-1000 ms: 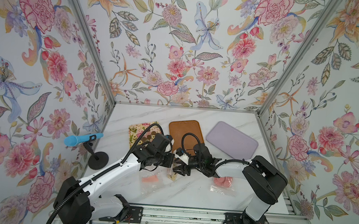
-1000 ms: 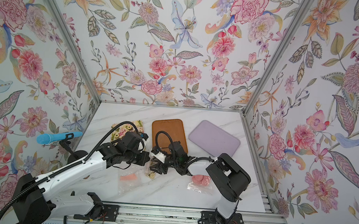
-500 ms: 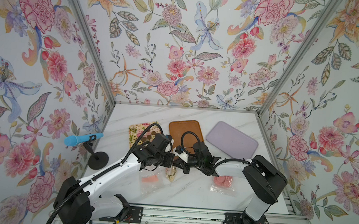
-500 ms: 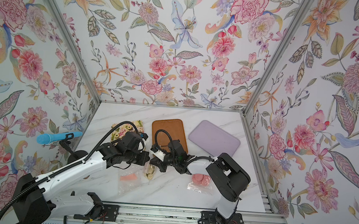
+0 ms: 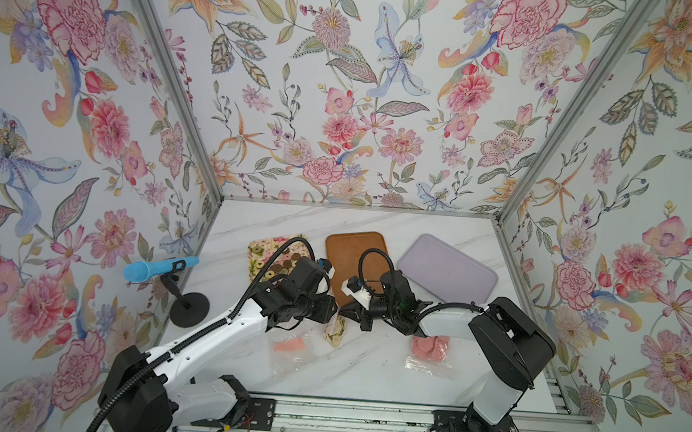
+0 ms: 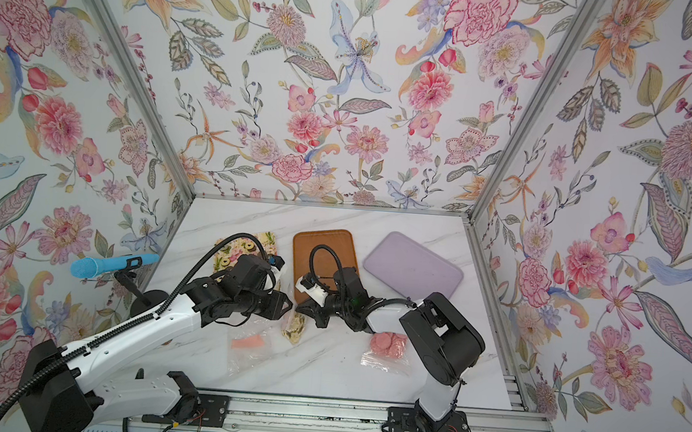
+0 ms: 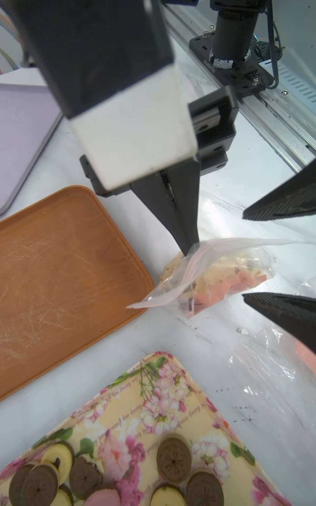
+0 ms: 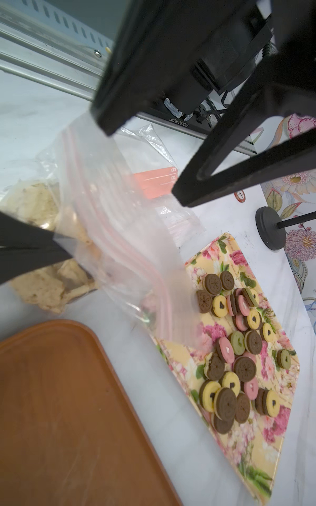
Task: Pour cookies out of the ziploc bag
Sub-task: Open the ziploc bag at the center of the board.
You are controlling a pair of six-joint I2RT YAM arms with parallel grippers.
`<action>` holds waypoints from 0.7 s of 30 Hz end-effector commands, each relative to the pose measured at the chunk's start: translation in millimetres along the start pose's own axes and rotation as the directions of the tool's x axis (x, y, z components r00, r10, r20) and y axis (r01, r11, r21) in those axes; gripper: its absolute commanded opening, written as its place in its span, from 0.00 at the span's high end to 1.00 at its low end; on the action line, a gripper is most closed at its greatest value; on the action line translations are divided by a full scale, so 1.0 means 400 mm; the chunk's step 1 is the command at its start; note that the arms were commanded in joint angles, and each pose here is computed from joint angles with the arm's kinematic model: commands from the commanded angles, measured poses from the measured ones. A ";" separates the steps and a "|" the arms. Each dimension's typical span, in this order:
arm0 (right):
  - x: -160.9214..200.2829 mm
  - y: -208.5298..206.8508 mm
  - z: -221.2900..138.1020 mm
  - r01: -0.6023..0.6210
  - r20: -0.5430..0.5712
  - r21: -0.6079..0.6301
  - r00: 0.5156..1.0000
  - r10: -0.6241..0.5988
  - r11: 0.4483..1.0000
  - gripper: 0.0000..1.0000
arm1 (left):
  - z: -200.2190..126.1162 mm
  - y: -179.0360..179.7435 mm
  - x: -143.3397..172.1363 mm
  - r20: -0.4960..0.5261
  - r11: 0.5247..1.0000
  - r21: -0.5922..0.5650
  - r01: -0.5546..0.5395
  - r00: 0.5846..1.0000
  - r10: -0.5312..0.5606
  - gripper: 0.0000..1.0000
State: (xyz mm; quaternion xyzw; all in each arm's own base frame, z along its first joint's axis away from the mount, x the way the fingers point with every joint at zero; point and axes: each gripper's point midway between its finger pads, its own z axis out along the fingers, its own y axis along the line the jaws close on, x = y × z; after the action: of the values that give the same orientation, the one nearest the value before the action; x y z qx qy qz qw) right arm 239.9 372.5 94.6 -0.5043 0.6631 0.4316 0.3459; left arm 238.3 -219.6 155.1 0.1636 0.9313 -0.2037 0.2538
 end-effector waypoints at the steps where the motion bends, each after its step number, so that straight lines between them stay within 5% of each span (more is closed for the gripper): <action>1: 0.010 0.020 0.000 0.011 0.029 -0.066 1.000 -0.009 0.998 1.00 | -0.029 0.053 -0.029 0.088 0.990 -0.110 -0.085 0.992 0.095 0.50; 4: 0.022 0.019 0.000 0.002 0.036 -0.081 0.999 0.001 0.997 1.00 | -0.033 0.101 -0.027 0.110 0.974 -0.198 -0.112 0.985 0.136 0.51; 7: 0.031 0.017 0.000 -0.006 0.033 -0.091 0.999 0.009 0.996 1.00 | 0.019 0.139 0.027 0.002 0.958 -0.239 -0.159 0.986 0.164 0.53; 15: 0.028 0.001 -0.019 -0.020 0.041 -0.088 0.999 0.023 0.996 1.00 | 0.106 0.079 0.074 -0.024 0.983 -0.064 -0.170 0.985 0.168 0.54; 21: 0.024 -0.004 -0.019 -0.026 0.039 -0.092 0.999 0.030 0.995 1.00 | 0.132 0.035 0.078 -0.019 0.975 -0.006 -0.222 0.975 0.222 0.35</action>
State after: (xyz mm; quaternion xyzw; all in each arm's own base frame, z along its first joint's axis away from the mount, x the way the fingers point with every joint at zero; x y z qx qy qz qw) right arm 241.3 362.5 91.3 -0.4984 0.6473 0.4686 0.3362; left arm 240.6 -209.9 89.2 0.2441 0.9244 -0.1421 0.2562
